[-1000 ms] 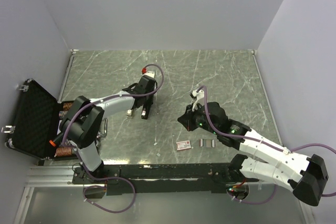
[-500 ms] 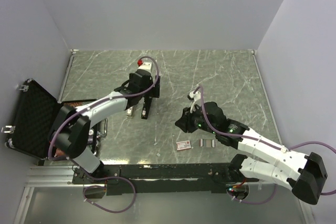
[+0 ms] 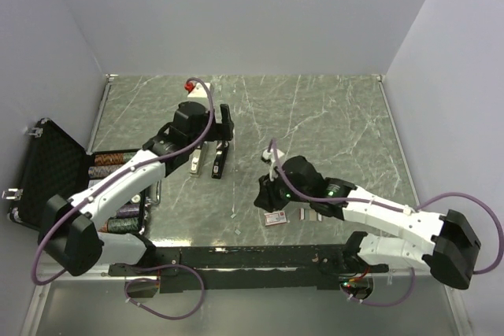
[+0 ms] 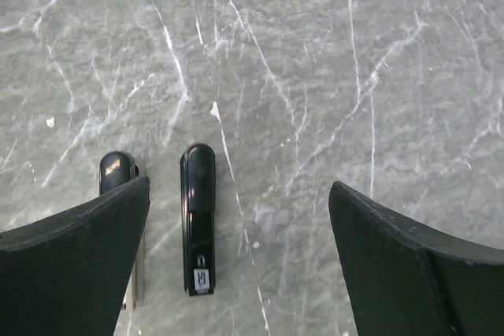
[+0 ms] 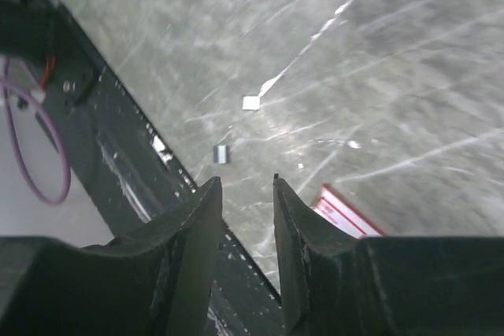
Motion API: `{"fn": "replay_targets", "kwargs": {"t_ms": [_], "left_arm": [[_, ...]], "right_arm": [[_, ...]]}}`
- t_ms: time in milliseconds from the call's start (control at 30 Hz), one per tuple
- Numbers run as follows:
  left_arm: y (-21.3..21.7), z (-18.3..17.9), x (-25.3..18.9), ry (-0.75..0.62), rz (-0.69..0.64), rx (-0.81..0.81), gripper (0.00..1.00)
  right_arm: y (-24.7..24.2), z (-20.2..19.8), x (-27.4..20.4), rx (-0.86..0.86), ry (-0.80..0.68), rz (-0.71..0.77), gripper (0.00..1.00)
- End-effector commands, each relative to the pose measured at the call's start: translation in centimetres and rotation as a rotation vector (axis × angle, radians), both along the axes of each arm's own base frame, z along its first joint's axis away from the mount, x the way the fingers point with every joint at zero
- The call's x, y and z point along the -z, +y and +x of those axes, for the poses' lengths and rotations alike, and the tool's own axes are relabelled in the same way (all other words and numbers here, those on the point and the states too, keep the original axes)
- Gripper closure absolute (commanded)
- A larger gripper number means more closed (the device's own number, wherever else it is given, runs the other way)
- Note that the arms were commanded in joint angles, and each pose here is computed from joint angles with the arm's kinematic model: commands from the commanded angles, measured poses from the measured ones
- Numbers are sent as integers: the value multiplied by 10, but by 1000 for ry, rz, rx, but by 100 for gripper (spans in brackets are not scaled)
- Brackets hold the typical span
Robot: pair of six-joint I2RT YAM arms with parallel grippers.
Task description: Unload the staples from the stapler
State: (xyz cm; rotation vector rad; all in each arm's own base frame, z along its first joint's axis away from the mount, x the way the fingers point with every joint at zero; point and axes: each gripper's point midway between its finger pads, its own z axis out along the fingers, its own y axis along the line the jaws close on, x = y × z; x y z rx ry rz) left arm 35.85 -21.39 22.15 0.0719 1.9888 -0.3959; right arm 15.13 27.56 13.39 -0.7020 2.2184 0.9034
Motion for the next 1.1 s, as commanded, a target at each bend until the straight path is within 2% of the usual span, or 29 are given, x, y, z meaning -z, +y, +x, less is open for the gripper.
{"fn": "replay_targets", "kwargs": {"t_ms": [0, 133, 300, 467, 633, 767, 1067], "left_arm": [[-2, -15, -31, -14, -63, 34, 1], [4, -28, -38, -30, -74, 53, 1], [29, -38, -47, -48, -109, -42, 1], [36, -48, -47, -30, -78, -36, 1], [50, -56, -43, -4, -9, -59, 1], [56, -65, -49, -37, -23, -54, 1], [83, -74, -51, -97, -37, -152, 1]], "right_arm": [[23, -13, -9, -118, -21, -14, 59], [35, -28, 4, -187, -23, -86, 53], [46, -40, 22, -230, -23, -154, 46], [62, -42, 37, -228, -41, -246, 42], [78, -42, 49, -208, -35, -301, 40], [82, -41, 60, -170, -45, -358, 38], [87, -51, 77, -158, -32, -423, 37]]}}
